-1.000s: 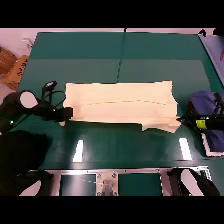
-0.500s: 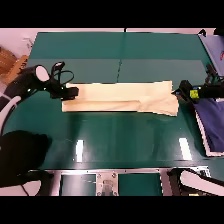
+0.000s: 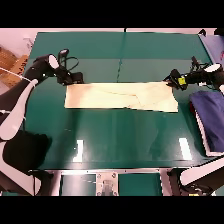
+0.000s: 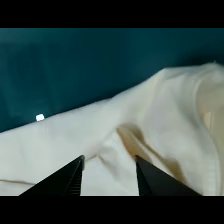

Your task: Fold the shirts.

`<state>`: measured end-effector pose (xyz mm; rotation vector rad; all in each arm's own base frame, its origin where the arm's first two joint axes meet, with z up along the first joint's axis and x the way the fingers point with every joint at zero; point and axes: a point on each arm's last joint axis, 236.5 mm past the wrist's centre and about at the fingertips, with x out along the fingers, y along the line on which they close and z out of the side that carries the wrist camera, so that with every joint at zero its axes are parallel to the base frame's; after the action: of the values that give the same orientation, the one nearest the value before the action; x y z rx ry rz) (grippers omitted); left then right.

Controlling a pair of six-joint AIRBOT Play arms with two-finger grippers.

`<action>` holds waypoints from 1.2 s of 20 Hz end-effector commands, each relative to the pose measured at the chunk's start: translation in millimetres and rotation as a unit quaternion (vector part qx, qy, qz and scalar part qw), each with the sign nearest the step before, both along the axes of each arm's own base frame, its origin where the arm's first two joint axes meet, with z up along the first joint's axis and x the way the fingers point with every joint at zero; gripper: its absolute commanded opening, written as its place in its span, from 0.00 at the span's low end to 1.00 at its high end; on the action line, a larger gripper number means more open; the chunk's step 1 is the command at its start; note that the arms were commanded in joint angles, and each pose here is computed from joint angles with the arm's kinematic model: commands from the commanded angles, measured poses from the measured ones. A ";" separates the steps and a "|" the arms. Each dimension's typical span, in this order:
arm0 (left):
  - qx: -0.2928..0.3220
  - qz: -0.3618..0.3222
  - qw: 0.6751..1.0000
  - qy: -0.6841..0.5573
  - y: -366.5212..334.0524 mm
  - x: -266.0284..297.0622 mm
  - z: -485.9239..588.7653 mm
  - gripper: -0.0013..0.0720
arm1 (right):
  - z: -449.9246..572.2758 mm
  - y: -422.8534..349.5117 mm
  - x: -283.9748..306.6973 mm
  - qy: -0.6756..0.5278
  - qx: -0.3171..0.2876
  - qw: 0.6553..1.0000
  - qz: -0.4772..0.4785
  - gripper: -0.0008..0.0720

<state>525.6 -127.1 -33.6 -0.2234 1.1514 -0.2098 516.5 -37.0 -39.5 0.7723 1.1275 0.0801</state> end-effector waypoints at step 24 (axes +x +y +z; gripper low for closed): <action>-0.112 -0.070 0.991 0.004 -62.2 -5.3 73.5 0.04 | -48.5 11.5 -54.7 0.082 0.111 0.969 0.203 0.03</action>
<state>516.4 -156.8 34.4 -0.3737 1.2064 -0.4043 462.0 -33.3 -104.6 0.7399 1.4262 0.4582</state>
